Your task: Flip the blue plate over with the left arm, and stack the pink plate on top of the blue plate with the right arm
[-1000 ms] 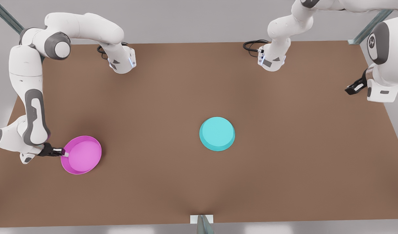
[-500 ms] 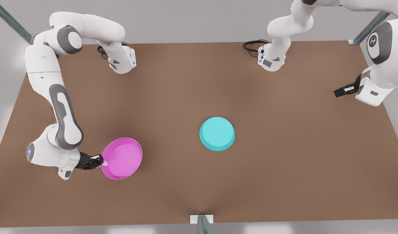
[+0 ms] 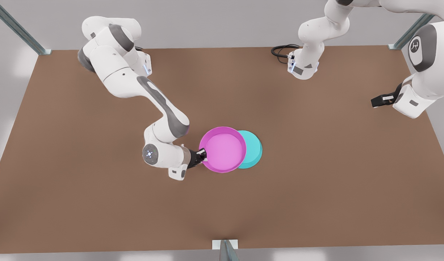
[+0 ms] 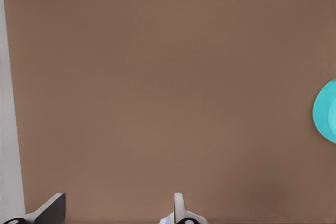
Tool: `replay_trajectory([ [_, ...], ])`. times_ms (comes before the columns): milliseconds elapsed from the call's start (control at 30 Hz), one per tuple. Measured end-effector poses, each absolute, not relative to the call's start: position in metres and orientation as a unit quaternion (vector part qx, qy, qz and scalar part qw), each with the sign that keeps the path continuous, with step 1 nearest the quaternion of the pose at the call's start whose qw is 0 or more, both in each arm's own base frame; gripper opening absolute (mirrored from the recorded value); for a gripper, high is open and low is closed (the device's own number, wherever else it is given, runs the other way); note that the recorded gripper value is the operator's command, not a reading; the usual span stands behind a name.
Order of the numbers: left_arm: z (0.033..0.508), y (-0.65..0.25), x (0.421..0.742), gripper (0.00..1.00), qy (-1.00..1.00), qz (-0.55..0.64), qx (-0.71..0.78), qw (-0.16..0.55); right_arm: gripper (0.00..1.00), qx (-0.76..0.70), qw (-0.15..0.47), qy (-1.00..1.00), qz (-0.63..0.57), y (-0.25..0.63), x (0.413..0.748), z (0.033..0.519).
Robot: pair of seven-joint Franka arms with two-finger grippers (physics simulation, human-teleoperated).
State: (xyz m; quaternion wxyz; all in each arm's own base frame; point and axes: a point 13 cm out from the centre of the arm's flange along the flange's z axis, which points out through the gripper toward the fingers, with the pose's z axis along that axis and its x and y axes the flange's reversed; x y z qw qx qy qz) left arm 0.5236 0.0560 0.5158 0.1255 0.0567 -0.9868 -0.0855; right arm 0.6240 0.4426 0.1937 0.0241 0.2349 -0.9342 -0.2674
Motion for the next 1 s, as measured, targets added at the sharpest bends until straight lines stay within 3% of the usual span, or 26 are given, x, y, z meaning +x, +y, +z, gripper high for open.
replay_trajectory([
  [167, 0.516, 0.056, 0.525, 1.00, -0.987, -0.084, 0.046, 0.126, 0.21, 0.211, 0.037, -0.938, -0.273, 0.491, 0.602, 0.186],
  [867, 0.510, 0.057, 0.531, 1.00, -0.988, -0.080, 0.021, 0.127, 0.21, 0.128, 0.054, -0.955, -0.261, 0.537, 0.576, 0.140],
  [900, 0.509, 0.057, 0.531, 1.00, -0.988, -0.080, 0.021, 0.127, 0.29, 0.126, 0.055, -0.955, -0.261, 0.537, 0.576, 0.139],
  [933, 0.509, 0.057, 0.531, 1.00, -0.989, -0.079, 0.020, 0.127, 1.00, 0.124, 0.056, -0.956, -0.260, 0.537, 0.575, 0.137],
  [1000, 0.509, 0.057, 0.531, 1.00, -0.989, -0.079, 0.019, 0.127, 1.00, 0.121, 0.057, -0.957, -0.257, 0.536, 0.575, 0.136],
])
